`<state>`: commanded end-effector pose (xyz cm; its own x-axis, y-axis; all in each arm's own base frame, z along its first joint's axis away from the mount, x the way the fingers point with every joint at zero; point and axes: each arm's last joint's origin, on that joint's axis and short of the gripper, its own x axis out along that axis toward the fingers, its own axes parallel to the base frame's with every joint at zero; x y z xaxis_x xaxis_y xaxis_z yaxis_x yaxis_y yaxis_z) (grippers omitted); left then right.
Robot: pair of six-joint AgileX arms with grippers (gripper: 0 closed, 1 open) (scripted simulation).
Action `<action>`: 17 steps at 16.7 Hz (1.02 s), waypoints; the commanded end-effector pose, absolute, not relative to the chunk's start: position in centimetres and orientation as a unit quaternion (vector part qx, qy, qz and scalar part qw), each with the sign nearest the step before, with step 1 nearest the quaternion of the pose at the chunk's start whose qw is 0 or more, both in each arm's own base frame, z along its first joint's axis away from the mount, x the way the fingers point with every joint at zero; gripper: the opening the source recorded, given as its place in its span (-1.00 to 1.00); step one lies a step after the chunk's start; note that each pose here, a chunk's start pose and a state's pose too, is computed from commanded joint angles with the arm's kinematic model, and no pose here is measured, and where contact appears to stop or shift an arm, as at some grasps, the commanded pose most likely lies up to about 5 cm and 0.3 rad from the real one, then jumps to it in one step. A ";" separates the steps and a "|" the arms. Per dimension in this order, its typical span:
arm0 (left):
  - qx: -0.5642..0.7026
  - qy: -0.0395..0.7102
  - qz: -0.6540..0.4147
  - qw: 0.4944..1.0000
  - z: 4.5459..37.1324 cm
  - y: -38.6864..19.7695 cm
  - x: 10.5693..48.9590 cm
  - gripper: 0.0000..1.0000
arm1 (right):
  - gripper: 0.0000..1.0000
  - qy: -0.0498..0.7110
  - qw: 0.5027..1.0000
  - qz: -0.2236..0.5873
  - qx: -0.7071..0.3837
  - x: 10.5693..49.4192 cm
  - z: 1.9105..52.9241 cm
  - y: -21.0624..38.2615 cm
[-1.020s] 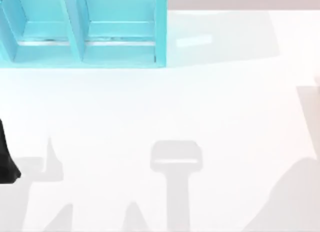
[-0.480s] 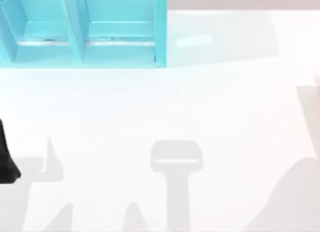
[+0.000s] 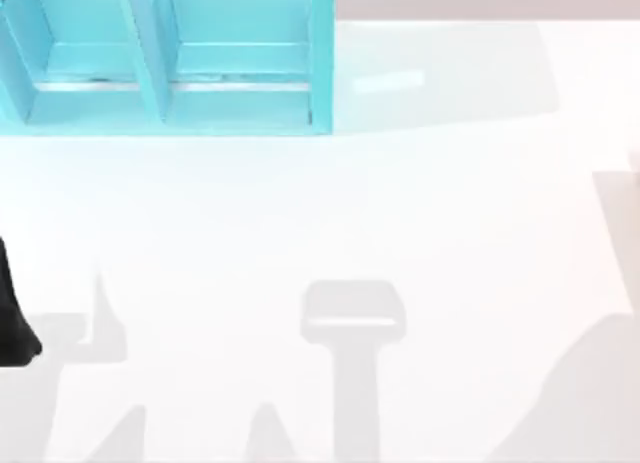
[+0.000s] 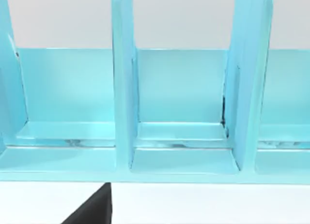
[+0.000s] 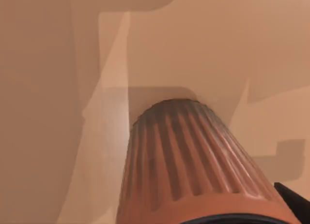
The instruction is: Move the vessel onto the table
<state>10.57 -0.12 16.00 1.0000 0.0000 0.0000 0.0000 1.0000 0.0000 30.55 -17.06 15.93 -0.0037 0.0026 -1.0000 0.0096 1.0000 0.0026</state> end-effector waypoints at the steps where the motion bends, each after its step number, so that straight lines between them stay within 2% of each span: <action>1: 0.000 0.000 0.000 1.000 16.0 -0.1 10.6 1.00 | -1.00 0.708 0.706 -0.002 0.004 30.5 15.9 -17.1; 8: 0.000 0.000 0.000 1.000 16.0 -0.1 10.6 1.00 | -1.00 0.708 0.706 -0.004 0.005 30.7 16.5 -16.6; 17: 0.000 0.000 0.000 1.000 16.0 -0.1 10.6 1.00 | -1.00 0.709 0.705 -0.003 0.004 30.7 25.7 -7.3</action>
